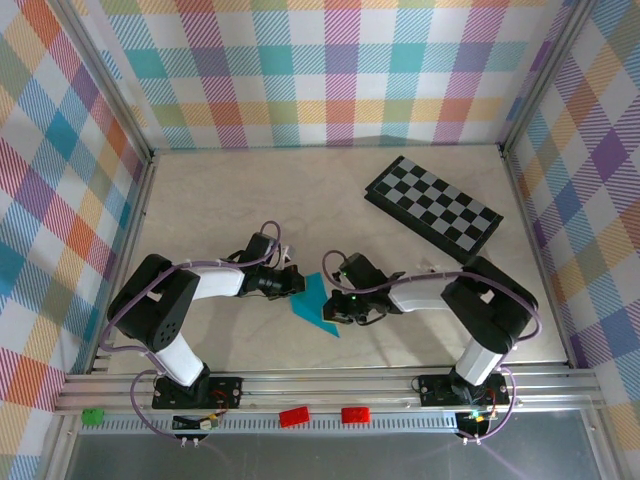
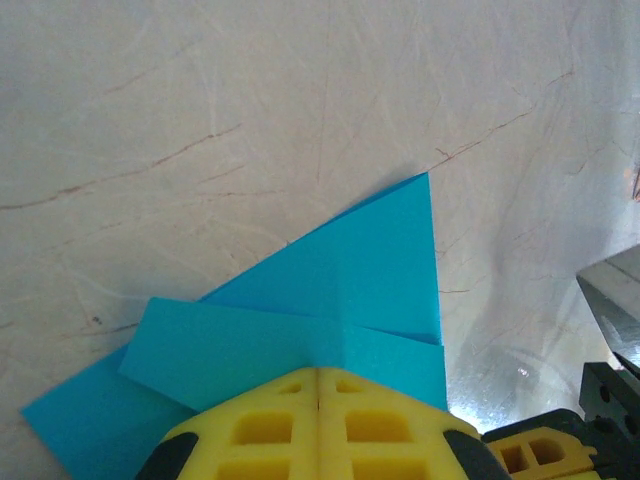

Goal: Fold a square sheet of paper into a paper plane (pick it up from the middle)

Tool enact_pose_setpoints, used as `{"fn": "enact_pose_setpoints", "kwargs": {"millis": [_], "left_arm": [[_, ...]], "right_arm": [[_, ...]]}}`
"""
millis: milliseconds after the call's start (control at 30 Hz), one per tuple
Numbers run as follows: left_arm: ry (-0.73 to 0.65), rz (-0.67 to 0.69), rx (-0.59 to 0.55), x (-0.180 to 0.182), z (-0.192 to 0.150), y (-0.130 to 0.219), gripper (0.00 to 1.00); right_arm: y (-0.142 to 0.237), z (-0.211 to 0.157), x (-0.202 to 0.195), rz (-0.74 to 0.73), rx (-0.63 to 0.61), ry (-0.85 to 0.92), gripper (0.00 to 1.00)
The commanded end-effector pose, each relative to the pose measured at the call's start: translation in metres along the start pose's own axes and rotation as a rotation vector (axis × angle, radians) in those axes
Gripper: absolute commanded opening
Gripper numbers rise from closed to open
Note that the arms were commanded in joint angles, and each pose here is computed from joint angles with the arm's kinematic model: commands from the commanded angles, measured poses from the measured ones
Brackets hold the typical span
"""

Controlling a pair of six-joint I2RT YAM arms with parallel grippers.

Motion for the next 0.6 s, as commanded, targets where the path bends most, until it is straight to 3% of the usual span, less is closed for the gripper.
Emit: {"fn": "enact_pose_setpoints", "kwargs": {"millis": [0,300,567], "left_arm": [[0.067,0.136,0.041,0.029,-0.015,-0.005,0.00],[0.061,0.125,0.045,0.027,-0.015,-0.003,0.00],[0.062,0.134,0.043,0.028,-0.016,-0.003,0.00]], "right_arm": [[0.006,-0.024,-0.021,-0.068,0.072,-0.043,0.06],[0.028,-0.007,0.027,0.030,0.014,0.052,0.10],[-0.007,0.000,0.020,0.014,0.093,0.013,0.11]]}}
Point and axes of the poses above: each hand's point on the last joint's axis, 136 mm out from that joint toward the fingers, its own y axis back along the fingers, its own x axis along the line the jaws close on, z = x × y, the point moved 8 cm from there along y, back along the fingers, and after that the axes turned 4 degrees about -y, right-handed, at the moved point
